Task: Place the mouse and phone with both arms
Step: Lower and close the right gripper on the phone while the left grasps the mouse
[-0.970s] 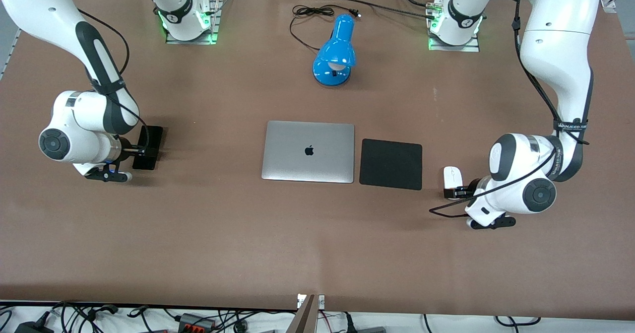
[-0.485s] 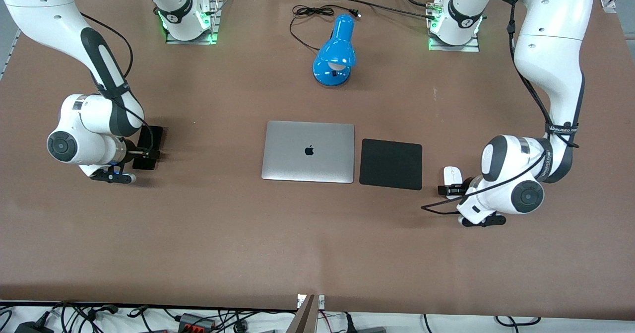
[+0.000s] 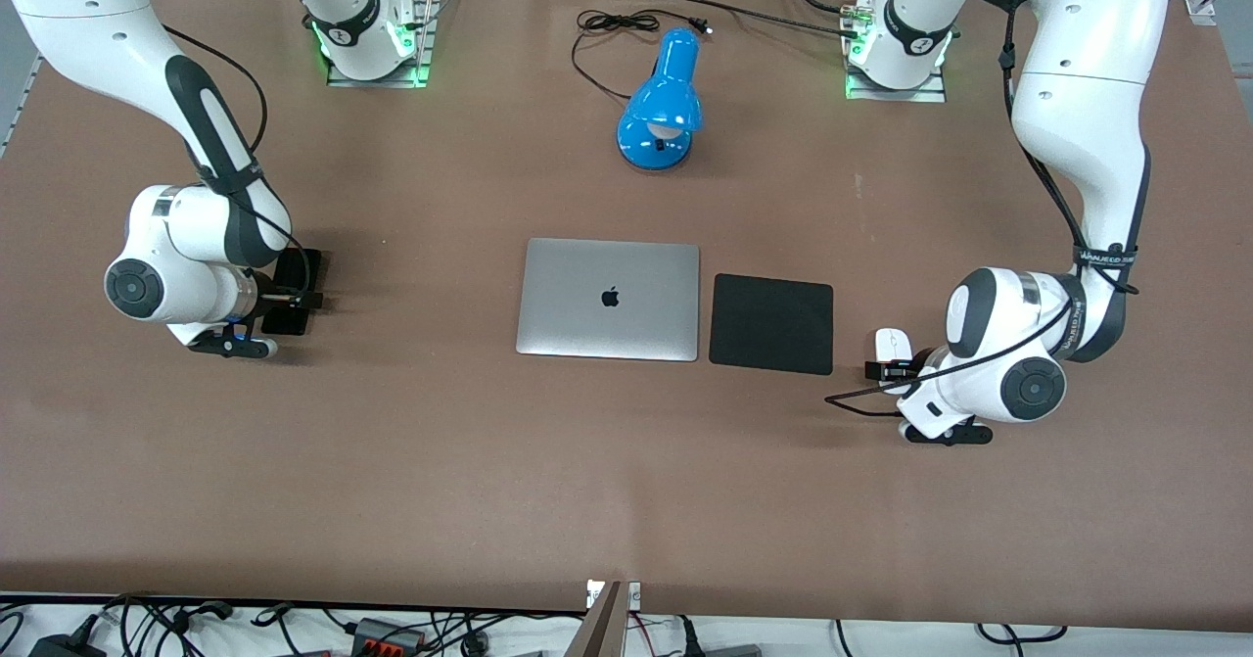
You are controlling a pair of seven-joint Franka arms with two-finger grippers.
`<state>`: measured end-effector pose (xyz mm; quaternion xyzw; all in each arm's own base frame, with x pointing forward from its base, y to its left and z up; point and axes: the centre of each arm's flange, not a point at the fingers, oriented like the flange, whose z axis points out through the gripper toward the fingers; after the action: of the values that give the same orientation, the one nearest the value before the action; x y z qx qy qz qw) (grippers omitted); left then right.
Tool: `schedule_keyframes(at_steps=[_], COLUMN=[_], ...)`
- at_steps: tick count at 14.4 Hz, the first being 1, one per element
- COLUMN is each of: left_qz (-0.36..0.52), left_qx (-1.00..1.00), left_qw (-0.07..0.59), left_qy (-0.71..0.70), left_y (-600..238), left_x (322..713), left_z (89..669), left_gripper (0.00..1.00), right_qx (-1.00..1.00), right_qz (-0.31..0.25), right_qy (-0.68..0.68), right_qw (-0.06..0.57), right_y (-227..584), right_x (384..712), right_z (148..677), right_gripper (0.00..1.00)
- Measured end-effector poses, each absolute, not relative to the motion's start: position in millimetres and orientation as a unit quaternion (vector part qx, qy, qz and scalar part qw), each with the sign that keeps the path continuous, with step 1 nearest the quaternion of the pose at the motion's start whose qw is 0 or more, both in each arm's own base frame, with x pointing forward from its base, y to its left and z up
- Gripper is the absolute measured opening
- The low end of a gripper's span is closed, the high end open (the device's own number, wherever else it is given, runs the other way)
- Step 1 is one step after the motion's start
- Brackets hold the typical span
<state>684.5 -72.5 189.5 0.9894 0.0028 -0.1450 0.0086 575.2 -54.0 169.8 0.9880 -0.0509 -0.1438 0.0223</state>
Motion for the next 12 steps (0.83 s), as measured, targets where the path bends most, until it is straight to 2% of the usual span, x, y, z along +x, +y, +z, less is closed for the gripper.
schedule_keyframes(at_steps=[10, 12], left_qz=[-0.157, -0.157], left_qx=[0.988, 0.988], left_qw=[0.008, 0.008], left_qy=[0.002, 0.002], left_y=[-72, -72], left_x=[681, 681], left_z=[174, 174], left_gripper=[1.00, 0.96], right_qx=[0.987, 0.987], right_qz=[-0.151, -0.151], right_qy=[-0.050, -0.050], right_qw=[0.023, 0.023], right_y=[-55, -55], right_x=[570, 569], right_z=[165, 165], right_gripper=[1.00, 1.00])
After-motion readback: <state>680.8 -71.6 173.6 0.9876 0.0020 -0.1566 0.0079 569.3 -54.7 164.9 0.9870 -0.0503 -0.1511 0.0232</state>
